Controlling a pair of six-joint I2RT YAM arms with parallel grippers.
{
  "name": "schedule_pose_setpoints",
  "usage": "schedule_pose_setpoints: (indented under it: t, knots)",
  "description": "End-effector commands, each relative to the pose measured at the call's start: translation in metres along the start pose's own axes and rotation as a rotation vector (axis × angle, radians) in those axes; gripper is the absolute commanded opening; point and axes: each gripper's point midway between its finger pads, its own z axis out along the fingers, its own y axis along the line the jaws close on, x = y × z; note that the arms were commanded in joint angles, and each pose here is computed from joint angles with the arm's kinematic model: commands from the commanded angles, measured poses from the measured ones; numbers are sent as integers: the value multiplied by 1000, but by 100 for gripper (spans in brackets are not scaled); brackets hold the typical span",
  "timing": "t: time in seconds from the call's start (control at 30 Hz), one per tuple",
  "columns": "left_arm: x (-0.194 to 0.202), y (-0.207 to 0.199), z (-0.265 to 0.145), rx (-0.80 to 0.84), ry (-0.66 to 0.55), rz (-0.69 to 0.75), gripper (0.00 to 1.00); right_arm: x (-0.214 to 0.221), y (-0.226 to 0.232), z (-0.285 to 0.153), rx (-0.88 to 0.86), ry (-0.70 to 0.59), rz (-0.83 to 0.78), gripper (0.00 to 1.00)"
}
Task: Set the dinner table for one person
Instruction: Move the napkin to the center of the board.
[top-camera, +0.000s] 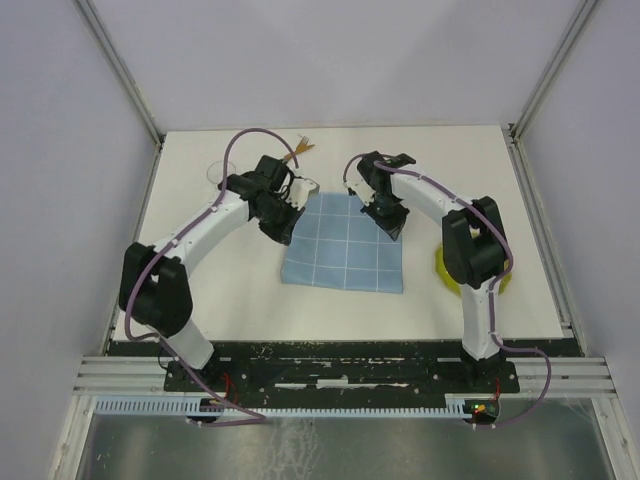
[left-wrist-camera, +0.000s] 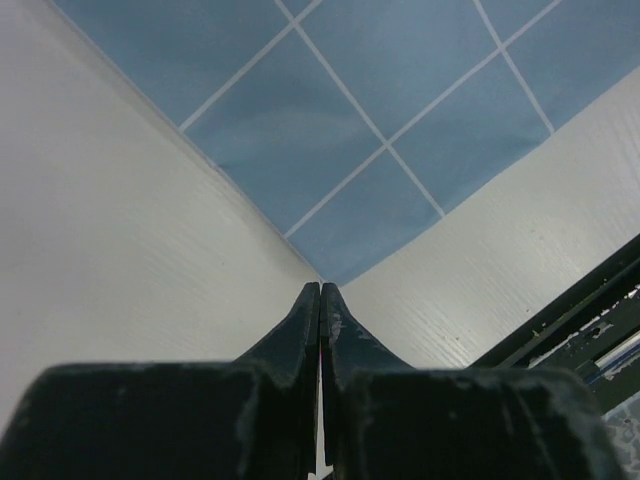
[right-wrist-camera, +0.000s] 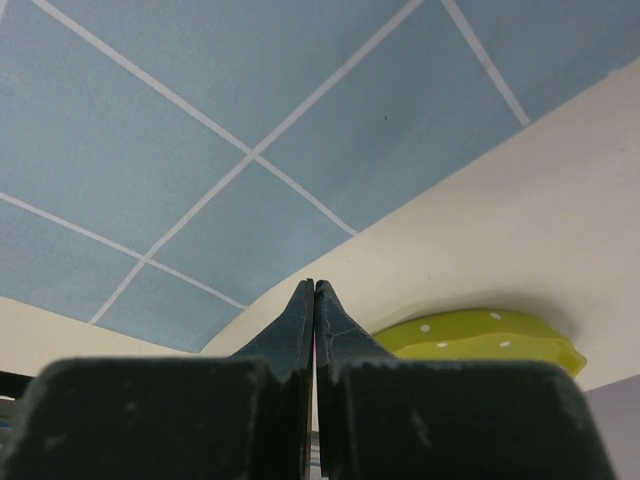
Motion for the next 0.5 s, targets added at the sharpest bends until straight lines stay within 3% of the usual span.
schedule_pose_setpoints:
  t: [0.0, 0.2, 0.47]
  knots:
    - [-34, 3, 21, 0, -73, 2, 3, -15, 4, -2, -34, -16, -6, 1]
    - [-22, 15, 62, -31, 1, -10, 3, -22, 4, 4, -42, -6, -5, 1]
    - [12, 12, 80, -21, 108, -56, 3, -22, 6, 14, -46, 16, 0, 1]
